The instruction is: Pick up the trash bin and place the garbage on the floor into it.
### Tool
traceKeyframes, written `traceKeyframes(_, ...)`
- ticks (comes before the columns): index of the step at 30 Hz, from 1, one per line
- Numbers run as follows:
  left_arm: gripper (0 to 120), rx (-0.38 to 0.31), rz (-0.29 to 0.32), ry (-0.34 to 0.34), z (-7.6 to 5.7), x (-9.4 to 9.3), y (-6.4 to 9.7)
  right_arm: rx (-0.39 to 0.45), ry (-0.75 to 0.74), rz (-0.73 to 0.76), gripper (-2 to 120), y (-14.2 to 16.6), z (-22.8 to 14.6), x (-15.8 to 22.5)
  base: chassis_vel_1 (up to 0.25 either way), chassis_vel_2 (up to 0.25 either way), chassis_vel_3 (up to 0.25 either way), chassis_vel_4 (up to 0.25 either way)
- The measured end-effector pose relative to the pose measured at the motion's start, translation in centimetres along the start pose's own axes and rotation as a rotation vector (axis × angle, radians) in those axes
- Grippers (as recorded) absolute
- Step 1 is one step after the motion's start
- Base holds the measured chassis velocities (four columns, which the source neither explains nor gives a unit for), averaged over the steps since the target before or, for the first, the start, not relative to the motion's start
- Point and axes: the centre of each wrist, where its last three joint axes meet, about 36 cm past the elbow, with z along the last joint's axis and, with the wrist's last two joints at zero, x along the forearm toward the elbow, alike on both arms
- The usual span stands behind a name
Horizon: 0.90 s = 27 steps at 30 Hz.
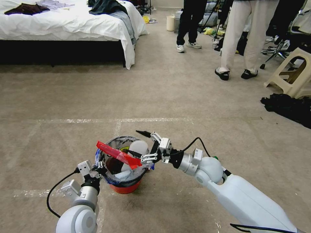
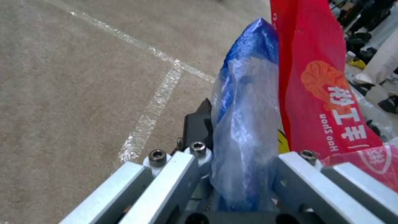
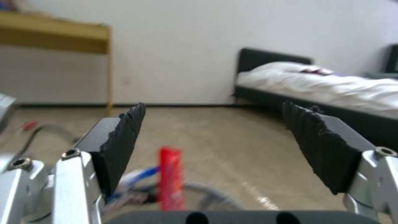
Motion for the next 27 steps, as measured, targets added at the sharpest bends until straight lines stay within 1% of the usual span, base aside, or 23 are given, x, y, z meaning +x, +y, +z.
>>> traceKeyframes(2,4,-0.001,-0.011,-0.008,-0.1,-0.1,0.3,0.023,-0.03,0.073,89,-1.7,-1.4,0.0,0.0,0.0,0.0,0.0)
traceKeyframes(3,4,-0.001,-0.011,-0.008,-0.1,-0.1,0.3,0.023,-0.03,0.073,89,-1.7,-1.4,0.0,0.0,0.0,0.0,0.0)
traceKeyframes(5,4,-0.006,-0.017,-0.011,0.0,-0.2,0.4,0.08,-0.026,0.185,92,-4.8,-2.9,1.0,0.0,0.0,0.0,0.0)
traceKeyframes(8,4,-0.01,-0.018,-0.012,0.0,-0.2,0.5,0.095,-0.016,0.212,93,-5.4,-3.1,1.3,0.0,0.0,0.0,0.0)
traceKeyframes(9,4,-0.025,-0.023,-0.019,0.0,-0.3,0.5,0.163,0.047,0.333,93,-8.1,-3.5,3.4,0.0,0.0,0.0,0.0)
traceKeyframes(10,4,-0.032,-0.029,-0.024,0.0,-0.4,0.5,0.207,0.104,0.43,93,-10.0,-3.0,5.6,0.0,0.0,0.0,0.0)
traceKeyframes(11,4,-0.032,-0.029,-0.024,0.0,-0.4,0.5,0.207,0.104,0.43,93,-10.0,-3.0,5.6,0.0,0.0,0.0,0.0)
traceKeyframes(13,4,-0.037,-0.035,-0.027,-0.1,-0.5,0.5,0.24,0.19,0.551,99,-11.8,-1.4,9.4,0.0,0.0,0.0,0.0)
traceKeyframes(14,4,-0.042,-0.034,-0.027,-0.1,-0.5,0.5,0.247,0.214,0.581,99,-12.1,-0.7,10.5,0.0,0.0,0.0,0.0)
traceKeyframes(15,4,-0.042,-0.034,-0.027,-0.1,-0.5,0.5,0.247,0.214,0.581,99,-12.1,-0.7,10.5,0.0,0.0,0.0,0.0)
traceKeyframes(17,4,-0.052,-0.03,-0.029,-0.1,-0.5,0.6,0.275,0.271,0.646,100,-12.3,1.5,13.6,0.0,0.0,0.0,0.0)
traceKeyframes(18,4,-0.052,-0.03,-0.029,-0.1,-0.5,0.6,0.275,0.271,0.646,100,-12.3,1.5,13.6,0.0,0.0,0.0,0.0)
traceKeyframes(20,4,-0.056,-0.024,-0.031,0.0,-0.6,0.6,0.294,0.311,0.693,100,-12.0,3.9,15.9,0.0,0.0,0.0,0.0)
traceKeyframes(27,4,-0.056,-0.021,-0.031,0.1,-0.4,0.5,0.294,0.352,0.752,100,-11.8,6.3,17.9,0.0,0.0,0.0,0.0)
